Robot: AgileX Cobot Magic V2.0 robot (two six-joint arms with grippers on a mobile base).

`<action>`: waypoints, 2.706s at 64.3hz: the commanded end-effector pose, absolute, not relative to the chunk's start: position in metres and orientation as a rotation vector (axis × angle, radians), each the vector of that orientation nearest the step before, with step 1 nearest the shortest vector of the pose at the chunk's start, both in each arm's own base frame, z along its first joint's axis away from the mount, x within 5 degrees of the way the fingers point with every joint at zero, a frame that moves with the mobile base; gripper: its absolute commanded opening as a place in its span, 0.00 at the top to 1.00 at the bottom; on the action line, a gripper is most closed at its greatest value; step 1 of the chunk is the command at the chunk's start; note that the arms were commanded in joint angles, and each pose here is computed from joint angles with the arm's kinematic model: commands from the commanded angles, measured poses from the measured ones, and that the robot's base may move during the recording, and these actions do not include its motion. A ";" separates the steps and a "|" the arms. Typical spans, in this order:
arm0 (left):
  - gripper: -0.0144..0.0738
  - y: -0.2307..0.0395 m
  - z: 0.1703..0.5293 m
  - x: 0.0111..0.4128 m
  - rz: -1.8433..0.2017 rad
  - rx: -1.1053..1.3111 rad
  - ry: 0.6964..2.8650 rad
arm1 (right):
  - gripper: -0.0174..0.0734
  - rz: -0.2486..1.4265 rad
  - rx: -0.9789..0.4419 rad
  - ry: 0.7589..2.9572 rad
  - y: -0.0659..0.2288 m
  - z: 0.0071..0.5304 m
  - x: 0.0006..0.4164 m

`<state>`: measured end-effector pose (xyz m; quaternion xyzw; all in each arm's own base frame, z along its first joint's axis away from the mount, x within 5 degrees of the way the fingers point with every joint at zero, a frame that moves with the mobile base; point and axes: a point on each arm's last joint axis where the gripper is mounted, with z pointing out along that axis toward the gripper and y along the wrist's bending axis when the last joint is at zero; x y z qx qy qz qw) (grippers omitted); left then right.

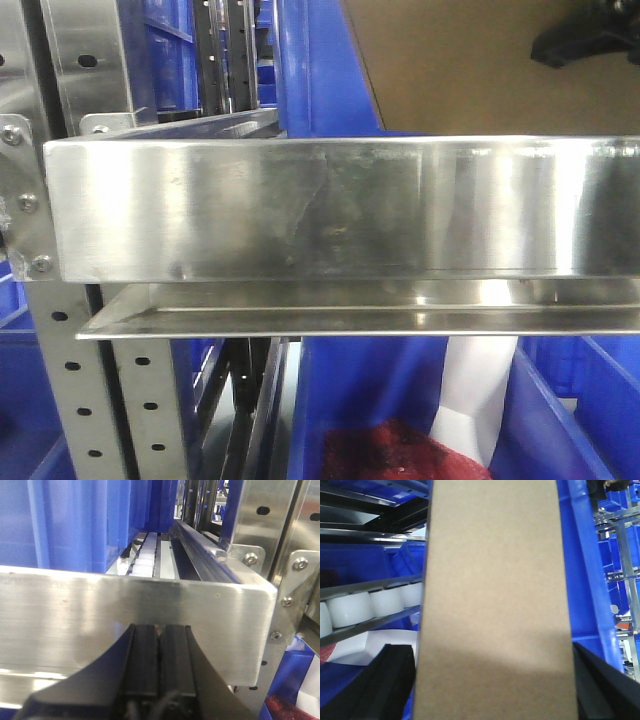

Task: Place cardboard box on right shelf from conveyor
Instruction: 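Lower the held box onto the shelf beside the blue bins, then open the right gripper to release the box on the shelf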

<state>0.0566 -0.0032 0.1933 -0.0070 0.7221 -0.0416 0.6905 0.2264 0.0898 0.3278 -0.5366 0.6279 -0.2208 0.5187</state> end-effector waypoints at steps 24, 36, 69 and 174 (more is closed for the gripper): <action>0.97 -0.002 0.203 0.056 -0.098 -0.028 1.516 | 0.12 -0.349 -1.047 1.438 0.093 0.363 0.210; 0.97 -0.002 0.203 0.056 -0.098 -0.028 1.516 | 0.12 -0.341 -1.073 1.439 0.097 0.360 0.210; 0.97 -0.002 0.203 0.056 -0.098 -0.028 1.516 | 0.12 -0.778 -1.530 1.089 0.104 0.352 0.217; 0.97 -0.002 0.203 0.056 -0.098 -0.028 1.516 | 0.15 0.167 -0.668 1.724 0.072 0.390 0.137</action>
